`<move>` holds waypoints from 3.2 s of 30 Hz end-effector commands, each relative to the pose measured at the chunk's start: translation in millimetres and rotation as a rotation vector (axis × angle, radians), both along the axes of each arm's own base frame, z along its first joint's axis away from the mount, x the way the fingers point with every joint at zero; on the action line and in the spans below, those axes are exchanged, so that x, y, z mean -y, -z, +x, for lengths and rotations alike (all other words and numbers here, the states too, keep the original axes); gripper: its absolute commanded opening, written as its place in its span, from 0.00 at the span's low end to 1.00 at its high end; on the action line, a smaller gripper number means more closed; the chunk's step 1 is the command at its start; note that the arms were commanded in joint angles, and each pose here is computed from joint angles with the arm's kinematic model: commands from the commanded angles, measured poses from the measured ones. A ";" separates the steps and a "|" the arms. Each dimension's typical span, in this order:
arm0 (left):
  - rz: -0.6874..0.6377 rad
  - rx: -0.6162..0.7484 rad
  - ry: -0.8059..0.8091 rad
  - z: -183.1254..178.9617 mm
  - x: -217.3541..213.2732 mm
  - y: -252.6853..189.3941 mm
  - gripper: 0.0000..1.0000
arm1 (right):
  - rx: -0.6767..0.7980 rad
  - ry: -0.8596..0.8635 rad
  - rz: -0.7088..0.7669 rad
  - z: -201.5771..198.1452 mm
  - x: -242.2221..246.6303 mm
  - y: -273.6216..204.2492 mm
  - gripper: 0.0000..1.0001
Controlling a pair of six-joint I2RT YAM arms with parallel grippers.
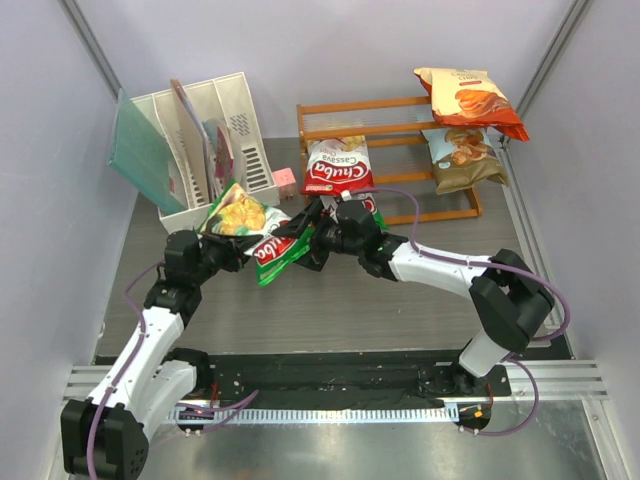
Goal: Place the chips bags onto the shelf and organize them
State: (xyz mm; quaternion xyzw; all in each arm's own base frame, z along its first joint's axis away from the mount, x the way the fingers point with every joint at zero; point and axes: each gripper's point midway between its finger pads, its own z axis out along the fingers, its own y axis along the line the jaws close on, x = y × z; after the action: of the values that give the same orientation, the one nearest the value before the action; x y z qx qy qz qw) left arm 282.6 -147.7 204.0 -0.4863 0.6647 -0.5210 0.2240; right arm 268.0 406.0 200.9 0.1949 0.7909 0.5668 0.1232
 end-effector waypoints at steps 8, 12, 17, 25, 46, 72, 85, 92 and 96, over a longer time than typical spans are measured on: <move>-0.038 0.022 0.052 -7.2 7.8 -13.4 0.00 | 0.073 0.032 0.113 17.8 -26.6 -16.2 0.91; -0.077 0.022 0.021 -6.1 5.4 -11.0 0.00 | 0.072 0.031 0.128 13.3 -31.6 -16.7 0.92; -0.073 0.021 0.010 -2.8 3.4 -11.2 0.00 | 0.087 0.074 0.121 15.1 -23.2 -17.3 0.91; -0.040 0.016 0.058 -2.6 8.7 -10.9 0.00 | 0.117 0.082 0.128 20.6 -27.2 -22.8 0.53; 0.210 -0.059 0.068 -15.8 -23.2 -11.2 0.69 | 0.237 -0.104 0.043 -11.6 -21.2 -29.0 0.06; 0.565 -0.162 0.013 -48.5 -91.1 9.6 0.69 | 0.272 0.044 -0.362 -24.1 168.7 -71.0 0.01; 0.559 -0.127 0.026 -40.7 -88.3 -3.1 0.67 | 0.138 0.396 -0.630 -25.6 293.3 -60.6 0.01; 0.531 -0.134 0.024 -36.0 -86.0 2.6 0.67 | 0.062 0.376 -0.693 -42.0 307.6 -44.7 0.01; 0.521 -0.136 0.027 -36.0 -84.3 5.5 0.67 | -0.007 0.419 -0.675 -49.0 310.7 -35.0 0.01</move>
State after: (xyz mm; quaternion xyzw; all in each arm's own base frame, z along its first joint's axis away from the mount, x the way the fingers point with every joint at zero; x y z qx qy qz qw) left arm 240.3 -62.3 191.1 -0.4462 0.8016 -0.2875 0.2751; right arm 224.4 100.9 238.6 0.2739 0.8828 0.2423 0.2947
